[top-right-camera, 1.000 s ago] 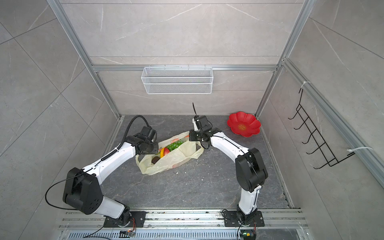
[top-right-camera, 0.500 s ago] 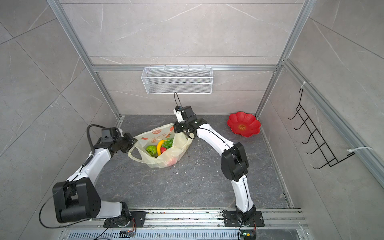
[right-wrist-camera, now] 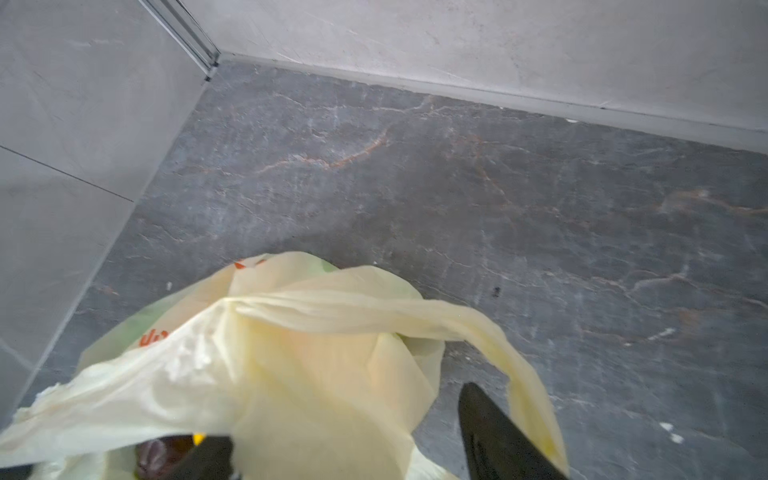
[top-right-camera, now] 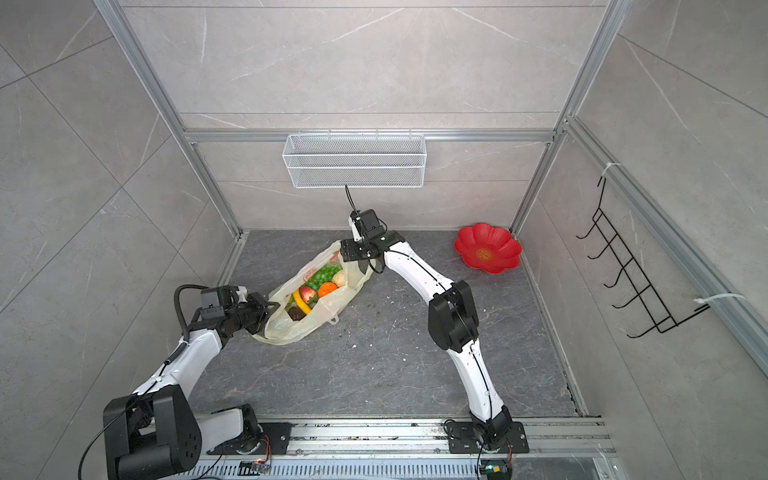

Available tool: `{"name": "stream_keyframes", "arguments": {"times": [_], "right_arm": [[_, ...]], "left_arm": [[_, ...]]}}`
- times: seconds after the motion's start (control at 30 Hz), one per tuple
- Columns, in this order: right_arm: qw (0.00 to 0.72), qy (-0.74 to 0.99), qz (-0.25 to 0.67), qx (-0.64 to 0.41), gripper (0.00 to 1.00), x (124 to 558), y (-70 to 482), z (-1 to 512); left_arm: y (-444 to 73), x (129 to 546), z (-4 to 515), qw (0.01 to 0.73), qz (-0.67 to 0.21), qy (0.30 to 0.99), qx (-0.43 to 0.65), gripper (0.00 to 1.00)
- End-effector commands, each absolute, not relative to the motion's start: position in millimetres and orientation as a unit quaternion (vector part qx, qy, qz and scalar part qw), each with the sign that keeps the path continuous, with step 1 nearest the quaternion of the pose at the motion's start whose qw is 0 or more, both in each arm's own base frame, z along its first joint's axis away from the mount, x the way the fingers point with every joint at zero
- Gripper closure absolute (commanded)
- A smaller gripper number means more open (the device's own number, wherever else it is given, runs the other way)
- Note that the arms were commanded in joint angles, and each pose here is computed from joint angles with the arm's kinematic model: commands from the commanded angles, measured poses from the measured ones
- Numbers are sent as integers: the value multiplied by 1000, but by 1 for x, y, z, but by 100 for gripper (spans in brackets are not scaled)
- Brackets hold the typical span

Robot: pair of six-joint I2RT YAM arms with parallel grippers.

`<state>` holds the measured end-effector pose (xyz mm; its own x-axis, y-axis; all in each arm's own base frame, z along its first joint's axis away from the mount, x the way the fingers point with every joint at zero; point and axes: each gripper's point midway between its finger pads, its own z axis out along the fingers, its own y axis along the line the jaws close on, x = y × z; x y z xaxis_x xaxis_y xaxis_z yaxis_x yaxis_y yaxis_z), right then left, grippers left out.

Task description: Take the fake fruits out of the plastic bag

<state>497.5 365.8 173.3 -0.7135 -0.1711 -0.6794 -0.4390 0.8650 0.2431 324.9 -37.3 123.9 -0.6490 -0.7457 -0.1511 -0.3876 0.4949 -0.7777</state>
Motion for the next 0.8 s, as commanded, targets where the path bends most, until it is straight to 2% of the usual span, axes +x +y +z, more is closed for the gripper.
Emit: {"name": "stream_keyframes", "arguments": {"times": [0.0, 0.17, 0.27, 0.47, 0.53, 0.73, 0.77], "right_arm": [[362, 903, 164, -166, 19, 463, 359, 208], [342, 918, 138, -144, 17, 421, 357, 192], [317, 927, 158, -125, 18, 410, 364, 174], [274, 930, 220, -110, 32, 417, 383, 148], [265, 930, 233, -98, 41, 422, 379, 144], [264, 911, 314, -46, 82, 426, 334, 132], [265, 906, 327, -43, 86, 424, 328, 128]], "left_arm": [[-49, 329, 148, 270, -391, 829, -294, 100], [-66, 336, 157, 274, -397, 832, -273, 100], [-73, 339, 164, 278, -410, 825, -271, 100], [-77, 340, 183, 292, -432, 810, -268, 100], [-78, 340, 191, 298, -443, 802, -269, 100], [-66, 336, 195, 313, -454, 780, -296, 100], [-63, 336, 192, 312, -456, 777, -302, 100]]}}
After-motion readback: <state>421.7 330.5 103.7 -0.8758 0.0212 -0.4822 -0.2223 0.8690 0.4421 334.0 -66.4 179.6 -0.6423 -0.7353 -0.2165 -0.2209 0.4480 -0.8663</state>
